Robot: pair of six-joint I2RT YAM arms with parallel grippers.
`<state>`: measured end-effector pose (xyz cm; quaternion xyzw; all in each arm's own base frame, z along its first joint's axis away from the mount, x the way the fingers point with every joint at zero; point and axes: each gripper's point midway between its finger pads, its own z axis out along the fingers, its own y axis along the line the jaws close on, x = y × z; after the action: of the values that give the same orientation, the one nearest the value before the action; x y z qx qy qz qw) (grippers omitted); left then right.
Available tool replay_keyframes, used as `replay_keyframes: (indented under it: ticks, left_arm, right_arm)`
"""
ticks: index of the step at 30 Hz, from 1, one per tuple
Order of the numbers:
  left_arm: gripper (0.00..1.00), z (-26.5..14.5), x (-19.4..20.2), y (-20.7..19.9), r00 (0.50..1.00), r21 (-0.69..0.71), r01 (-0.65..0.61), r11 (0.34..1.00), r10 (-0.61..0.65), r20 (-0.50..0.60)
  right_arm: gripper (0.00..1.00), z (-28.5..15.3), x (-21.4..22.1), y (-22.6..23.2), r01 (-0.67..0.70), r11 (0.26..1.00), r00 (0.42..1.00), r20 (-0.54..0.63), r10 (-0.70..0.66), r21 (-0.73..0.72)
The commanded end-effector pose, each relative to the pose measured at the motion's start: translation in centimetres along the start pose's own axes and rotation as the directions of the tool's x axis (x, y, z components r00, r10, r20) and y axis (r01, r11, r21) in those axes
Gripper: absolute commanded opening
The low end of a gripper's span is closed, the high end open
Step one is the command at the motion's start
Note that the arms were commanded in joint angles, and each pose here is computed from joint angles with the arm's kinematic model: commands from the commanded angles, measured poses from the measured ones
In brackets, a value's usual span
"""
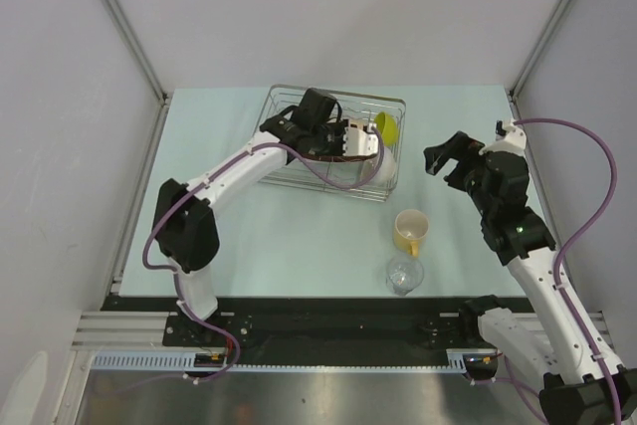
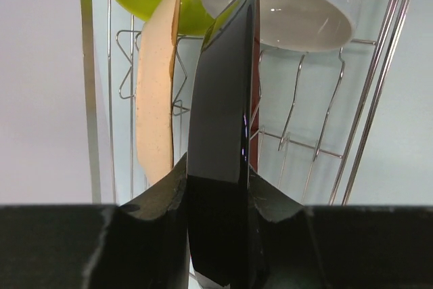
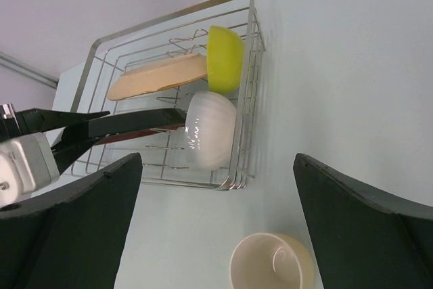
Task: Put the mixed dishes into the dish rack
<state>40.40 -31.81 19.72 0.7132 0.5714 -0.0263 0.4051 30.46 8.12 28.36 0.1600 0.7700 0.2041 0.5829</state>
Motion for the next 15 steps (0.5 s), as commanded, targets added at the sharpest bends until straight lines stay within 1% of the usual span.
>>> replay_keyframes:
  ticks: [1, 6, 9, 15]
  left_arm:
    - [0.00, -3.9, -4.7, 1.2, 0.977, -0.084, -0.115, 0.990, 0.128, 0.171]
    - [0.00, -4.8, -5.2, 0.2, 0.947, -0.114, -0.231, 0.966, 0.250, 0.202]
    - [0.00, -4.5, -5.1, -0.6, 0.922, -0.125, -0.320, 0.939, 0.339, 0.188]
    - [0.00, -3.8, -5.4, -1.7, 0.914, -0.094, -0.343, 0.935, 0.355, 0.197]
  right_arm:
    - [1.00, 0.3, -0.1, 0.4, -0.014, 1.000, 1.000, 0.014, 0.014, -0.024]
    - [1.00, 0.4, 0.2, 0.2, -0.021, 1.000, 1.000, 0.004, 0.021, -0.022]
    - [1.00, 0.4, 0.5, 0.2, -0.030, 0.999, 1.000, -0.003, 0.030, -0.024]
    - [1.00, 0.2, 0.4, 0.4, -0.033, 0.999, 0.999, -0.002, 0.033, -0.033]
